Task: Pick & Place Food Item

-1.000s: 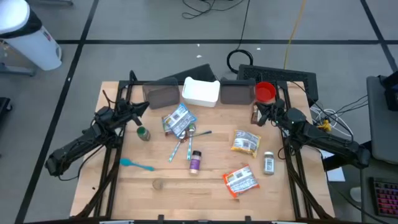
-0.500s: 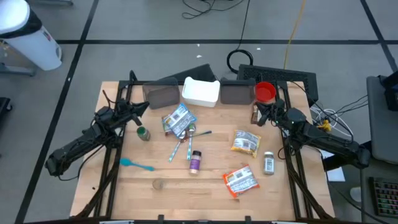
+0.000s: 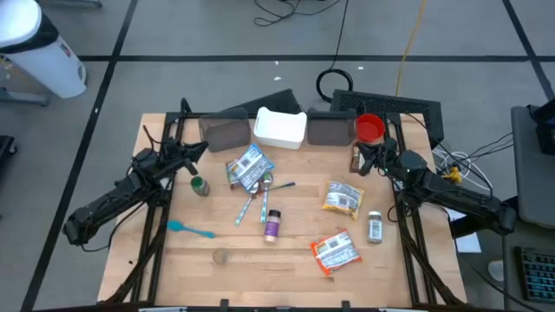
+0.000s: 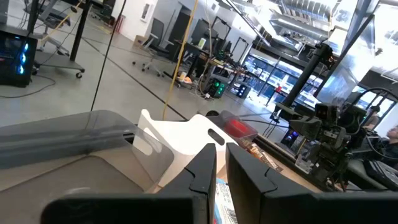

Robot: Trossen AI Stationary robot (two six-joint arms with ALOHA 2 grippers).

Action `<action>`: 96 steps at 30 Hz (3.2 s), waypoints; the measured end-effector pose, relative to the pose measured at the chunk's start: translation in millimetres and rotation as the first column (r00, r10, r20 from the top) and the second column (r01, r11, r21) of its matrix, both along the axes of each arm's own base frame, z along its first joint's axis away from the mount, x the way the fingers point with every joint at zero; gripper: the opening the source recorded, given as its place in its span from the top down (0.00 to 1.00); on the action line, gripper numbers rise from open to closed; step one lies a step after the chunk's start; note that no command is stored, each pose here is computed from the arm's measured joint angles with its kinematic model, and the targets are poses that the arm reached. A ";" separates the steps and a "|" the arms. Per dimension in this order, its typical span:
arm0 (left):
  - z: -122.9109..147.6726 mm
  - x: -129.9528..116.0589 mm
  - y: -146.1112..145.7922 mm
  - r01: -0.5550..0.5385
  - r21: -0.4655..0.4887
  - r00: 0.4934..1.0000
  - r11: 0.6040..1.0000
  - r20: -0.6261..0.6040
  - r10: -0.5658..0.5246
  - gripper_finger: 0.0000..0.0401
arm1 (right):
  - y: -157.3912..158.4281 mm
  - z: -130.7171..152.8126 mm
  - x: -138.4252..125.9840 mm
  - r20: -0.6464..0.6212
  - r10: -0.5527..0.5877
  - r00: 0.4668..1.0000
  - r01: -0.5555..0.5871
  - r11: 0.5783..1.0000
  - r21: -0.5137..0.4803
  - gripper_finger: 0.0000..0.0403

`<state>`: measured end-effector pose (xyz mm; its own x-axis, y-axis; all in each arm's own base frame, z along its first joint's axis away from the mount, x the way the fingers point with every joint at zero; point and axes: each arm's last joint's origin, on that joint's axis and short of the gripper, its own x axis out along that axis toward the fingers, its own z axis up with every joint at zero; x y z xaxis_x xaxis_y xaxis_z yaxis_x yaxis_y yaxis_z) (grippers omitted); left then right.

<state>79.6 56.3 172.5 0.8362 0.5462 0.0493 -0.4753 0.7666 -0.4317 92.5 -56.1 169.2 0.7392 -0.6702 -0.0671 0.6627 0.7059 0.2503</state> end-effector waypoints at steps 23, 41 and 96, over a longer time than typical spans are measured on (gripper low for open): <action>0.0 0.0 0.0 0.000 0.000 1.000 1.000 0.000 0.000 0.90 | 1.3 11.3 1.3 0.166 0.061 0.984 -0.064 0.998 0.013 0.99; 0.2 0.0 -0.1 0.000 0.001 1.000 1.000 0.002 0.000 0.90 | -8.2 105.5 38.3 0.401 0.359 0.843 -0.337 0.933 -0.126 0.99; 69.3 -25.2 -19.7 0.145 0.194 0.660 0.970 0.712 -0.241 0.47 | -9.4 129.6 184.6 0.438 0.536 0.722 -0.555 0.826 -0.097 0.99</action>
<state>54.4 36.6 241.8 0.5949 0.3272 0.7342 0.1160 0.8689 -0.4812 277.1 -65.5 298.8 0.9331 -0.1459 0.3287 -0.0171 0.8949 0.4460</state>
